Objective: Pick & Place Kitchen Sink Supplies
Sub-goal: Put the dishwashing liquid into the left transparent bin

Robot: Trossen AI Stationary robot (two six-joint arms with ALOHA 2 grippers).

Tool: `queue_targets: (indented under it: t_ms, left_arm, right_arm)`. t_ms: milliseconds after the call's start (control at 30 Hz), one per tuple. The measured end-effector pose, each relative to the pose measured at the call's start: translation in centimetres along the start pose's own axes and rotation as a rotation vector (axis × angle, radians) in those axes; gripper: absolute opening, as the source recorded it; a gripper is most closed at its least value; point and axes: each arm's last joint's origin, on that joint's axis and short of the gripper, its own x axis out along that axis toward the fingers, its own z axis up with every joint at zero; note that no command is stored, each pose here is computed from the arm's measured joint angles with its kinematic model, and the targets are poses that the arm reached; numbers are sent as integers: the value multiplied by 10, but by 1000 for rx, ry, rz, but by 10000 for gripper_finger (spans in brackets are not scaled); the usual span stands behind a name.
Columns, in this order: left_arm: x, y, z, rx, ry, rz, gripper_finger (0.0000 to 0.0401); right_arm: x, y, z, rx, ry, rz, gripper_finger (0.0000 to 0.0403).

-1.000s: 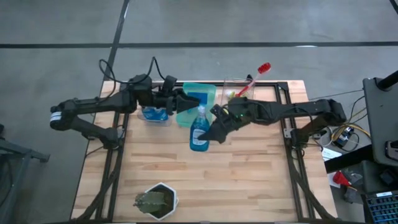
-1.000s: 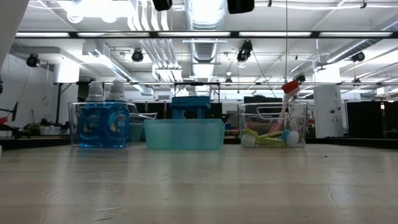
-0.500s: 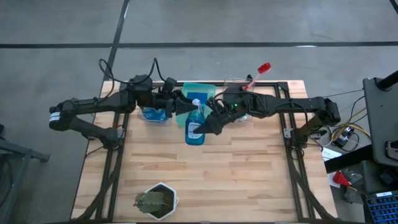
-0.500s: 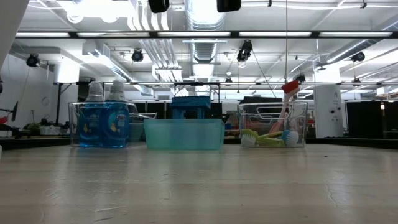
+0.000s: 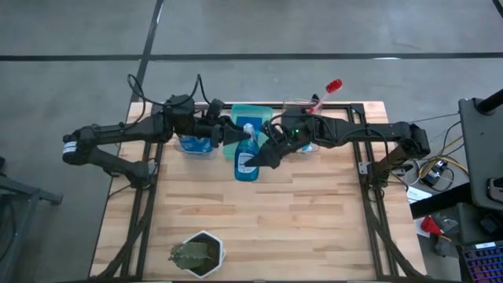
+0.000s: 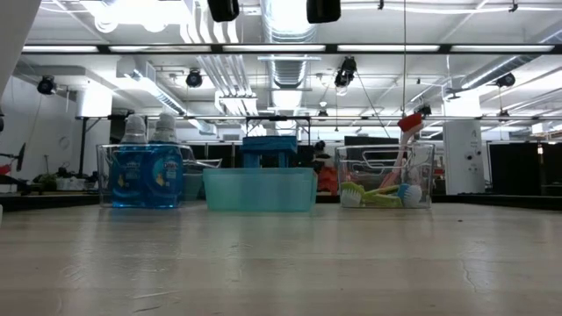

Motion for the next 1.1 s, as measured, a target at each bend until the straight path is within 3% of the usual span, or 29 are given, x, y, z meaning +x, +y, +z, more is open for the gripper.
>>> queue_targets:
  t_ms: [200,500,767,1100]
  left_arm:
    - [4,5,0,-27,3,11,183]
    - [8,6,1,-43,-12,-13,171]
    - [8,6,2,-30,-12,-14,130]
    - [-10,3,18,4,-84,-11,146]
  right_arm:
    - [0,0,1,1,-1,1,149]
    - [0,0,1,-2,2,5,150]
    - [-1,0,1,-22,1,5,154]
    - [-3,1,2,-77,-11,4,218]
